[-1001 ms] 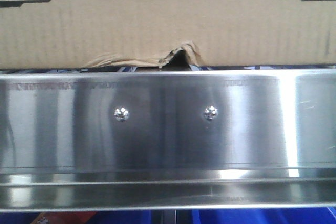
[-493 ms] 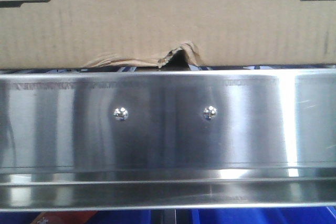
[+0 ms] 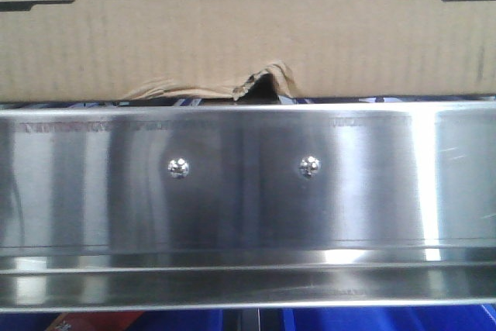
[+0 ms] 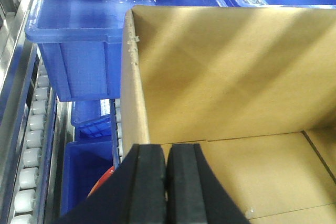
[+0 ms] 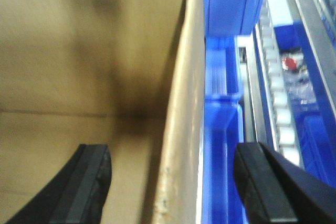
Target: Grab carton from right shelf to conveyor
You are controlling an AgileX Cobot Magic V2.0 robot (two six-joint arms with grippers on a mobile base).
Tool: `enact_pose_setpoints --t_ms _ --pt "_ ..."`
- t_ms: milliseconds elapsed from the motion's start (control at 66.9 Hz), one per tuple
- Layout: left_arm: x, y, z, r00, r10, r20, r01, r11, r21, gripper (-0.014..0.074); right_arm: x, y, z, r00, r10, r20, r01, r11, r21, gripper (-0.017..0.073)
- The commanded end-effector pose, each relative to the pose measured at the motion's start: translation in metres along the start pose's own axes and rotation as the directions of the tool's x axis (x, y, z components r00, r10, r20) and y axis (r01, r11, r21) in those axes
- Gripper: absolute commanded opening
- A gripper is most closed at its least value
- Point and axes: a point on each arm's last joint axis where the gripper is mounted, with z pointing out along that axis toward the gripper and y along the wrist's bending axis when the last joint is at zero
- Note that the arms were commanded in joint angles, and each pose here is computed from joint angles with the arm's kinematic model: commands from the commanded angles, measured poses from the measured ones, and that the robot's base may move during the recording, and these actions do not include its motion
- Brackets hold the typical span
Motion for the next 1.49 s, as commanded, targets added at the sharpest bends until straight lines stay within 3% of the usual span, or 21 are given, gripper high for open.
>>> enact_pose_setpoints --t_ms 0,568,687,926,1091,1180,1270,1360,1479 --pt "-0.002 -0.002 -0.003 1.0 -0.009 0.019 0.009 1.0 0.009 -0.0016 0.0 -0.001 -0.001 1.0 -0.015 0.013 0.015 1.0 0.011 0.038" --pt "-0.002 -0.002 -0.003 1.0 -0.009 0.019 0.009 1.0 0.009 -0.0016 0.0 -0.001 -0.001 1.0 -0.016 0.015 0.015 1.0 0.011 0.0365" --pt "-0.002 -0.002 -0.003 1.0 -0.009 0.019 0.009 1.0 0.009 -0.0016 0.0 -0.001 -0.001 1.0 -0.016 0.015 0.015 1.0 0.011 0.0254" --pt "-0.002 -0.002 -0.003 1.0 -0.009 0.019 0.009 1.0 0.009 -0.0016 0.0 -0.001 -0.001 1.0 -0.016 0.015 0.015 1.0 0.011 -0.0092" --pt "-0.002 0.001 -0.003 1.0 0.0 0.019 0.0 1.0 -0.015 -0.0011 0.0 -0.001 -0.001 1.0 -0.016 0.015 0.015 1.0 0.011 -0.0073" --pt "-0.002 0.004 -0.003 1.0 0.012 0.019 -0.011 0.999 -0.049 0.005 0.0 -0.001 -0.001 1.0 -0.016 0.015 0.015 1.0 0.011 -0.0073" --pt "-0.002 0.006 -0.003 1.0 0.021 0.017 -0.02 0.997 -0.075 0.0169 0.0 -0.001 -0.001 1.0 -0.016 0.015 0.015 1.0 0.011 -0.0073" --pt "-0.002 0.007 0.0 1.0 0.021 0.01 -0.02 0.997 -0.077 0.0298 0.0 -0.001 -0.001 1.0 -0.016 0.015 0.015 1.0 0.011 -0.0073" --pt "-0.004 0.008 0.015 1.0 0.013 -0.023 -0.015 0.997 -0.072 0.0407 0.0 -0.001 -0.001 1.0 -0.016 0.015 0.015 1.0 0.011 -0.0073"
